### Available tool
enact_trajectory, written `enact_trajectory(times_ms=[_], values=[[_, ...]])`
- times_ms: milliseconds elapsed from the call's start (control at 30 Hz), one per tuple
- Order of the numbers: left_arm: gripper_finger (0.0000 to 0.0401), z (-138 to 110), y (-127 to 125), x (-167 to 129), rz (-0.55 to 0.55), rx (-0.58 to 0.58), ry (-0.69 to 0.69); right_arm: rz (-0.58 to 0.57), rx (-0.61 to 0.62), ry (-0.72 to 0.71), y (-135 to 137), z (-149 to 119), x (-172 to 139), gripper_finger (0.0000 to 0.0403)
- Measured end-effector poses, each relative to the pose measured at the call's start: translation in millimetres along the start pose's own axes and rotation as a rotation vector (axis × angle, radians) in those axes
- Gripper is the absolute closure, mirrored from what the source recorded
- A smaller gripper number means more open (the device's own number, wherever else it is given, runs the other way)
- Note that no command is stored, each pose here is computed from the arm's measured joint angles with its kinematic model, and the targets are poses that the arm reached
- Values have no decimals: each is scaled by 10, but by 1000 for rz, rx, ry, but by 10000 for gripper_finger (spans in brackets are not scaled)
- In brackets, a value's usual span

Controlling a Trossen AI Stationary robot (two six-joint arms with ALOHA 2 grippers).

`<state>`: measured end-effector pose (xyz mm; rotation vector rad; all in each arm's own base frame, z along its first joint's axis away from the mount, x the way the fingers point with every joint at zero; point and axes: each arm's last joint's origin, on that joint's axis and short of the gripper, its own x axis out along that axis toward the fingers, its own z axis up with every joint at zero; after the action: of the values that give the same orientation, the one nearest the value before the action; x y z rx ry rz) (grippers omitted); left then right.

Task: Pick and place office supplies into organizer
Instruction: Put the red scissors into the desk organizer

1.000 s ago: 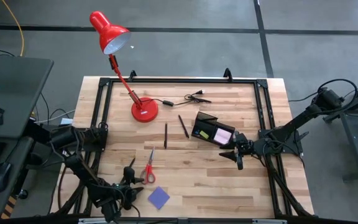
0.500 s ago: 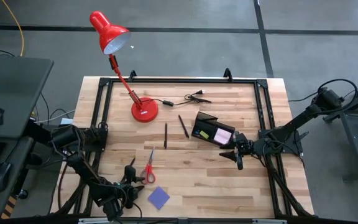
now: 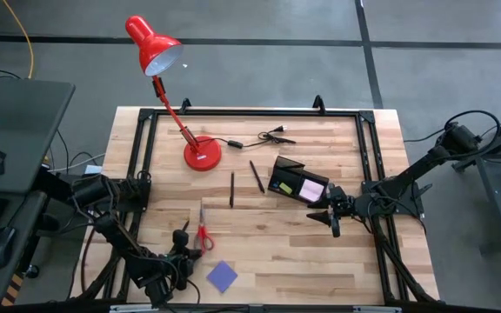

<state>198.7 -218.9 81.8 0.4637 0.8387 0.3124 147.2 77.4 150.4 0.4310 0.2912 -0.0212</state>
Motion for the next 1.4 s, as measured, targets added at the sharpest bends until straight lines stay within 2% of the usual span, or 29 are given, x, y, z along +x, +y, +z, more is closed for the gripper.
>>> enact_trajectory(times_ms=[133, 333, 433, 567, 800, 900, 1133, 1300, 1400], values=[[369, 16, -4, -6, 3, -3, 1, 0, 0, 0, 0, 0, 0, 238], [392, 183, 69, -112, 20, -19, -19, 0, 0, 0, 0, 0, 0, 247], [387, 330, 135, -213, 58, -50, -83, 0, 0, 1, 0, -1, 0, 246], [379, 392, 219, -269, 71, -53, -82, -1, -1, 1, -1, -2, 0, 241], [388, 629, 553, -216, 125, -161, -85, -6, -6, 9, -6, -9, 0, 233], [381, 720, 711, -132, 145, -174, -64, -9, -8, 12, -9, -13, 0, 234], [386, 918, 1141, 52, 108, -248, 12, -19, -19, 28, -21, -30, -1, 241], [384, 1052, 1461, 120, 88, -319, 2, -25, -25, 37, -28, -40, -1, 241], [379, 1147, 1613, 129, 24, -327, -32, -27, -27, 40, -30, -43, -2, 237]])
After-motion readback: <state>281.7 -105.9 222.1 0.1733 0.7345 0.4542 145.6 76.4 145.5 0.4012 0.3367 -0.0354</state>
